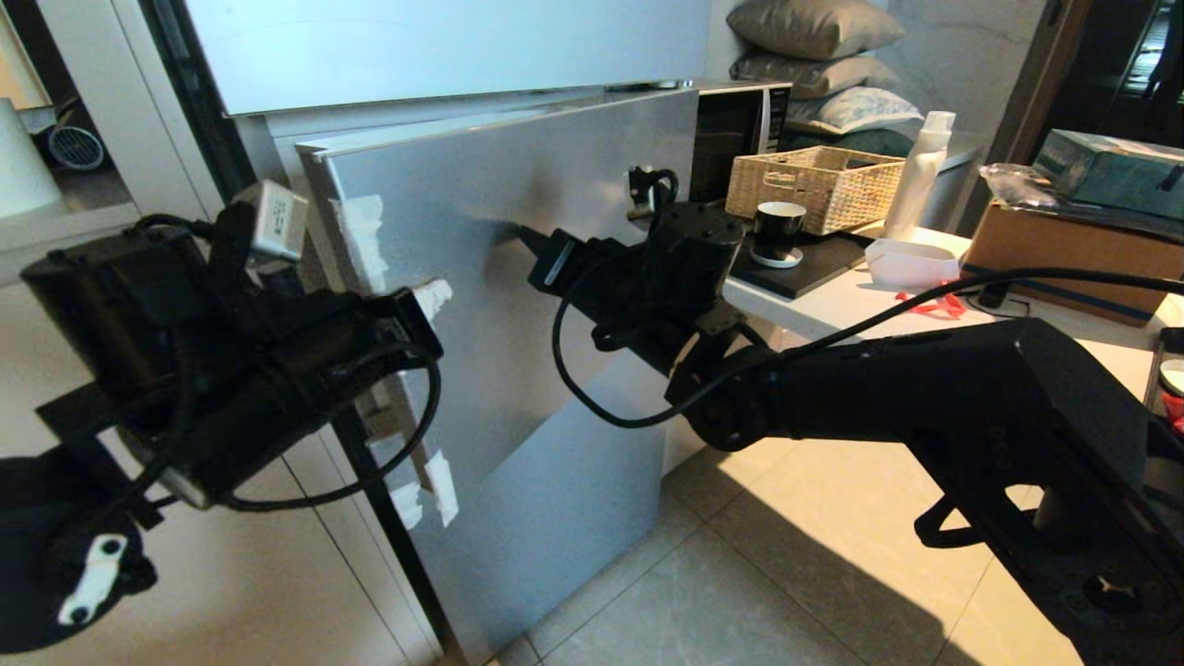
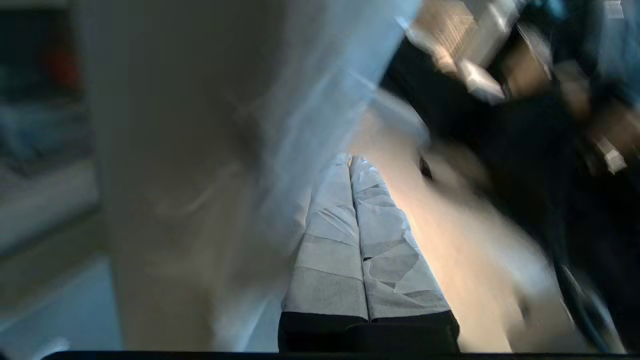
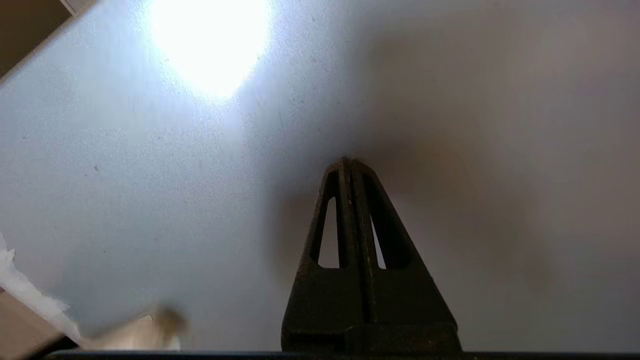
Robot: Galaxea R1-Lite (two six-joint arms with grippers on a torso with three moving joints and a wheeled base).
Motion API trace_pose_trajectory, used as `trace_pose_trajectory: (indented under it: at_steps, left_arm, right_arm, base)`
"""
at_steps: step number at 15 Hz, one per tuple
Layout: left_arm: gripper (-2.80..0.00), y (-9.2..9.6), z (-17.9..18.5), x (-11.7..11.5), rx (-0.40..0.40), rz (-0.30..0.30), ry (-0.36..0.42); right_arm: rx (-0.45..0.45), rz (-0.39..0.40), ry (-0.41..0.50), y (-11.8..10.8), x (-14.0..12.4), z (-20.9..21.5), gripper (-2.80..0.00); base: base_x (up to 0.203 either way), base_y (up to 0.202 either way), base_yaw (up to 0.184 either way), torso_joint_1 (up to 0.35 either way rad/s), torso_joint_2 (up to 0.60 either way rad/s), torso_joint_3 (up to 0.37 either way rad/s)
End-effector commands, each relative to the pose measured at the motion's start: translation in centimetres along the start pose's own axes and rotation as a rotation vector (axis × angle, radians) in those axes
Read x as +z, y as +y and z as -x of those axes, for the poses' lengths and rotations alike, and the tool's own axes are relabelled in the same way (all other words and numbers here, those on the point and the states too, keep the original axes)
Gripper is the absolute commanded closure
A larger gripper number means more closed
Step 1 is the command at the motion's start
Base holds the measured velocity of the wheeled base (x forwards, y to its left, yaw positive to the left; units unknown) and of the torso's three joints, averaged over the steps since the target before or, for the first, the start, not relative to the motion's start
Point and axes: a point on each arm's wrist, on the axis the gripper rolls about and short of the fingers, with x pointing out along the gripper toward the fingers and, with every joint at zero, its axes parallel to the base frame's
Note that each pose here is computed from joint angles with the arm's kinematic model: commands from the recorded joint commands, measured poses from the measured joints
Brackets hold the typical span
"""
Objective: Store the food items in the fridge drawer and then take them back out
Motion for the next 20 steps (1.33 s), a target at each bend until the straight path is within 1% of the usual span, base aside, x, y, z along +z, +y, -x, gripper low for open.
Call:
trace_pose_trajectory:
  at_steps: [1,4,6,7,9,10,11,12,14,15,16,17,18,19,20]
  left_arm:
    - [0.00,0.5,-1.9,-0.1,0.123,0.016,-0.103]
    - [0.00,1.5,-3.0,1.2,0.219,0.027,-0.184]
    - [0.00,2.6,-4.3,1.3,0.282,0.029,-0.210]
    - [0.00,3.1,-4.9,1.2,0.300,0.028,-0.213]
    - [0.00,3.5,-5.5,1.1,0.312,0.029,-0.214]
    - [0.00,3.5,-5.7,1.0,0.314,0.029,-0.216]
    - [0.00,3.5,-5.6,1.2,0.312,0.032,-0.221]
    - [0.00,3.1,-4.8,2.4,0.297,0.041,-0.258]
    - [0.00,1.9,-1.8,6.5,0.240,0.059,-0.373]
    - [0.00,1.1,0.6,9.0,0.199,0.053,-0.431]
    - [0.00,0.5,3.3,11.3,0.163,0.040,-0.467]
    - [0.00,0.1,6.0,13.0,0.140,0.025,-0.476]
    - [0.00,-0.1,8.8,14.1,0.131,0.010,-0.458]
    - [0.00,-0.2,12.1,14.8,0.133,-0.009,-0.419]
    - [0.00,-0.1,15.2,14.8,0.140,-0.032,-0.374]
  right_arm:
    - [0.004,-0.003,0.000,0.7,0.6,0.4,0.00]
    - [0.001,-0.007,0.005,2.6,2.1,1.8,0.00]
    - [0.008,-0.012,0.011,4.8,3.6,3.6,0.00]
    - [0.016,-0.014,0.014,6.2,4.7,4.9,0.00]
    - [0.038,-0.019,0.017,8.7,6.8,7.8,0.00]
    - [0.060,-0.020,-0.002,10.4,8.7,9.9,0.00]
    - [0.073,-0.021,-0.011,11.6,10.1,11.7,0.00]
    - [0.093,-0.020,-0.035,13.1,12.2,14.2,0.00]
    - [0.105,-0.006,-0.080,15.7,16.3,19.8,0.00]
    - [0.075,0.024,-0.105,16.6,18.3,23.2,0.00]
    - [0.014,0.073,-0.126,17.0,20.0,26.7,0.00]
    - [-0.069,0.133,-0.137,17.2,21.2,30.0,0.00]
    - [-0.155,0.190,-0.148,17.4,21.9,33.1,0.00]
    - [-0.237,0.241,-0.158,17.8,22.2,36.6,0.00]
    - [-0.311,0.283,-0.170,18.4,22.0,39.8,0.00]
  base:
    - [0.000,0.000,0.000,0.000,0.00,0.000]
    - [0.000,0.000,0.000,0.000,0.00,0.000]
    - [0.000,0.000,0.000,0.000,0.00,0.000]
    - [0.000,0.000,0.000,0.000,0.00,0.000]
    - [0.000,0.000,0.000,0.000,0.00,0.000]
    - [0.000,0.000,0.000,0.000,0.00,0.000]
    - [0.000,0.000,0.000,0.000,0.00,0.000]
    - [0.000,0.000,0.000,0.000,0.00,0.000]
    - [0.000,0.000,0.000,0.000,0.00,0.000]
    - [0.000,0.000,0.000,0.000,0.00,0.000]
    - [0.000,0.000,0.000,0.000,0.00,0.000]
    - [0.000,0.000,0.000,0.000,0.00,0.000]
    - [0.000,0.000,0.000,0.000,0.00,0.000]
    - [0.000,0.000,0.000,0.000,0.00,0.000]
    - [0.000,0.000,0.000,0.000,0.00,0.000]
